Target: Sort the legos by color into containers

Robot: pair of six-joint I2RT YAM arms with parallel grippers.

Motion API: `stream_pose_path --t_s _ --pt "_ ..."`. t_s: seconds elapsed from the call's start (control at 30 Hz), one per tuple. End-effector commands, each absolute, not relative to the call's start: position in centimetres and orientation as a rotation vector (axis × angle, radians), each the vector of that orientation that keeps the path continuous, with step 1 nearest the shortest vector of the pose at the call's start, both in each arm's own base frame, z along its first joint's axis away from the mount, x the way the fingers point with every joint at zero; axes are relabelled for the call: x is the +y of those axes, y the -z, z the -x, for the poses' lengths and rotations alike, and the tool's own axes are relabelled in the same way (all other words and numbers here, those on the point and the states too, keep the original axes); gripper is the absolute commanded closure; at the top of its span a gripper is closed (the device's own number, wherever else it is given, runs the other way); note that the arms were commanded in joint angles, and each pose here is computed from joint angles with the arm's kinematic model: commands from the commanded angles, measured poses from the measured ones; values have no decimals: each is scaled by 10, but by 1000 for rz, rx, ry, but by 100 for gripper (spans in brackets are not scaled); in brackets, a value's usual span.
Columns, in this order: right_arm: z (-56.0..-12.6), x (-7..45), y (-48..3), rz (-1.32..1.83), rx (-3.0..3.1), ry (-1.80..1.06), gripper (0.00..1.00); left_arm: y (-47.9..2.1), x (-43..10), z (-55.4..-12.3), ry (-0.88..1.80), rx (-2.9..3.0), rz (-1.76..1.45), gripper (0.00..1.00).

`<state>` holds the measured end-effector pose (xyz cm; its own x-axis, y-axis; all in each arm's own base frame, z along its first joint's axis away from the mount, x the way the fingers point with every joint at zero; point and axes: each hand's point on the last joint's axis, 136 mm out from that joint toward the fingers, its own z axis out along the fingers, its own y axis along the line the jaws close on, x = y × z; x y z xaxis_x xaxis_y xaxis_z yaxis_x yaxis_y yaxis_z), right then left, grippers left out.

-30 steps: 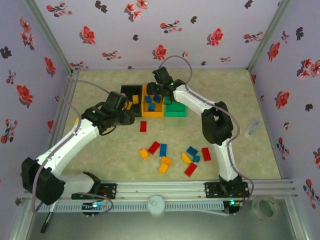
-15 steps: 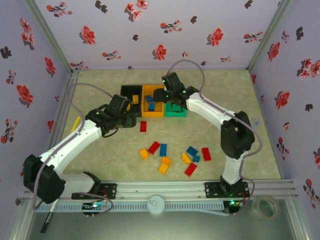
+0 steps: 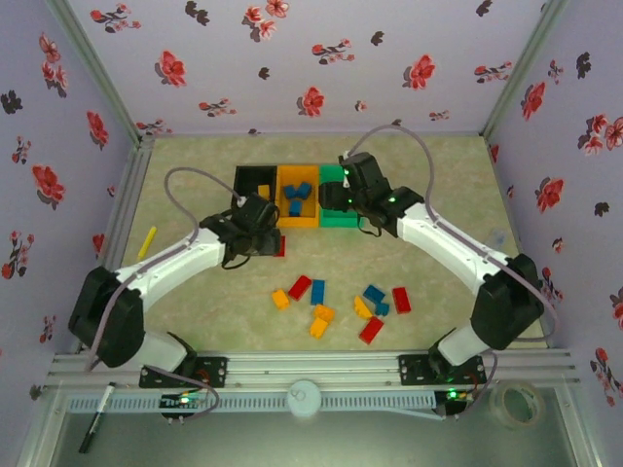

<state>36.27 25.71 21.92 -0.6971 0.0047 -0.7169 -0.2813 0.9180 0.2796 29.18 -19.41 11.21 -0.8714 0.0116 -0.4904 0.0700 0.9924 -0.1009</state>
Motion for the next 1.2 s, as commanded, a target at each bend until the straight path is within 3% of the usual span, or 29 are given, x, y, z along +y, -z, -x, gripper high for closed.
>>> stream_pose_path --t_s 0.0,0.67,1.17 --pt "-354 248 -221 205 2292 -444 34 -102 -200 -301 152 2601 3 35" --pt "-341 234 -210 238 2323 -387 34 -35 -224 -325 100 2570 -18 38" --pt "-340 233 -211 242 2322 -383 35 -21 -229 -331 33 2574 -40 53"
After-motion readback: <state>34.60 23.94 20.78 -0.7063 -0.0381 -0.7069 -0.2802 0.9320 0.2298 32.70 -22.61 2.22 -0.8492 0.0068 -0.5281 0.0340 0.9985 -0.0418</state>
